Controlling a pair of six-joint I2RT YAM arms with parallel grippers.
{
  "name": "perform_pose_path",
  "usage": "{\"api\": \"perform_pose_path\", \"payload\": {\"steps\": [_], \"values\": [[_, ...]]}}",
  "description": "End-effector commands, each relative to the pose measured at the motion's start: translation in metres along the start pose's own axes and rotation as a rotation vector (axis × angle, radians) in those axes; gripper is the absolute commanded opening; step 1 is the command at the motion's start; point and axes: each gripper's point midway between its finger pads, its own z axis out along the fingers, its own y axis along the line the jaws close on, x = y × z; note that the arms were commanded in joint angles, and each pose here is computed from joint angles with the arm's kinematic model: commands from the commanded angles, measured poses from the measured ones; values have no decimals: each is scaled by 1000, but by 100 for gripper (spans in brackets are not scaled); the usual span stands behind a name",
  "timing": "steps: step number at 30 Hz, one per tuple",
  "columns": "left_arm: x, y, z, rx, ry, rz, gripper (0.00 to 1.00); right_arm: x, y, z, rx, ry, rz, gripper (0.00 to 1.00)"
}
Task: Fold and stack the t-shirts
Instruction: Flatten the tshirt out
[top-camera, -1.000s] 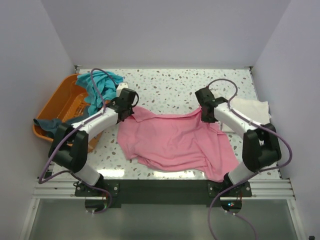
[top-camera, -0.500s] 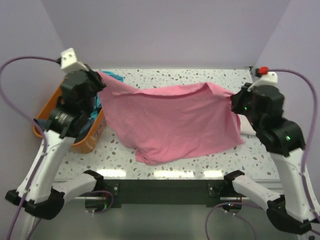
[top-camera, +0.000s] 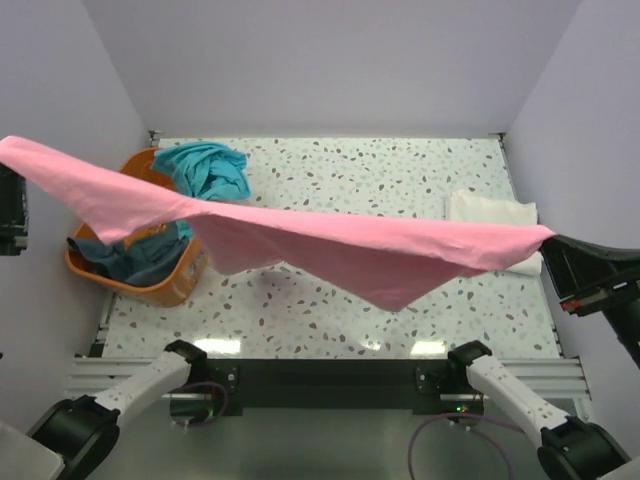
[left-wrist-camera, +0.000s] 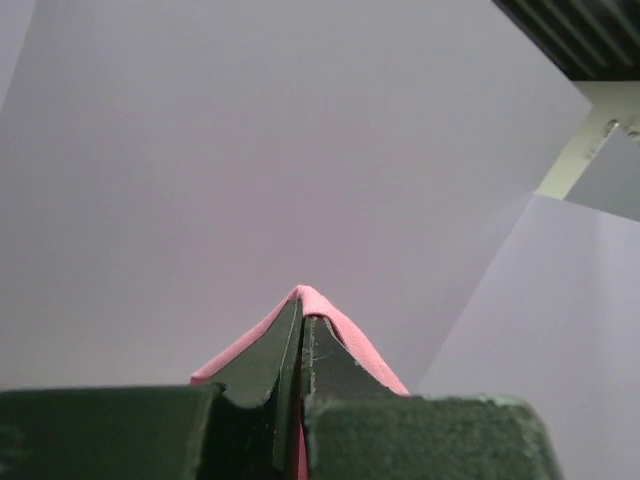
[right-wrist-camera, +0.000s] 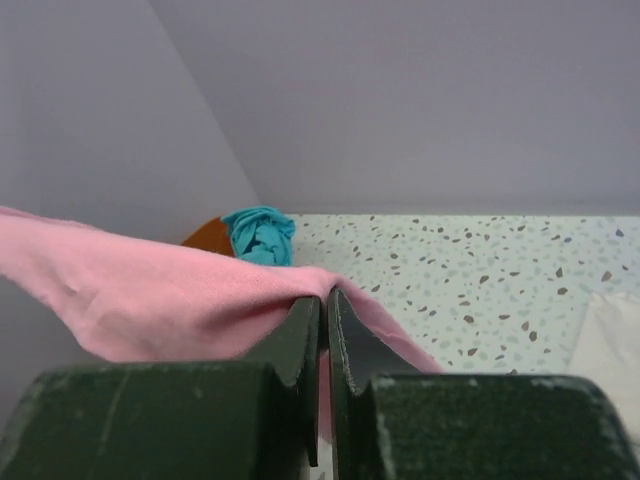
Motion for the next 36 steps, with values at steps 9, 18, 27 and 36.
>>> {"api": "perform_pose_path", "payload": {"steps": [9, 18, 27, 36], "values": [[97, 11, 70, -57, 205, 105, 0, 53, -60, 48, 298, 157, -13, 0], [404, 153, 175, -475, 628, 406, 0, 230, -191, 203, 726, 538, -96, 0], [553, 187, 222, -473, 862, 462, 100, 309, -275, 291, 796, 759, -99, 99], [562, 176, 165, -357, 910, 379, 100, 356, -252, 276, 600, 801, -32, 99]]}}
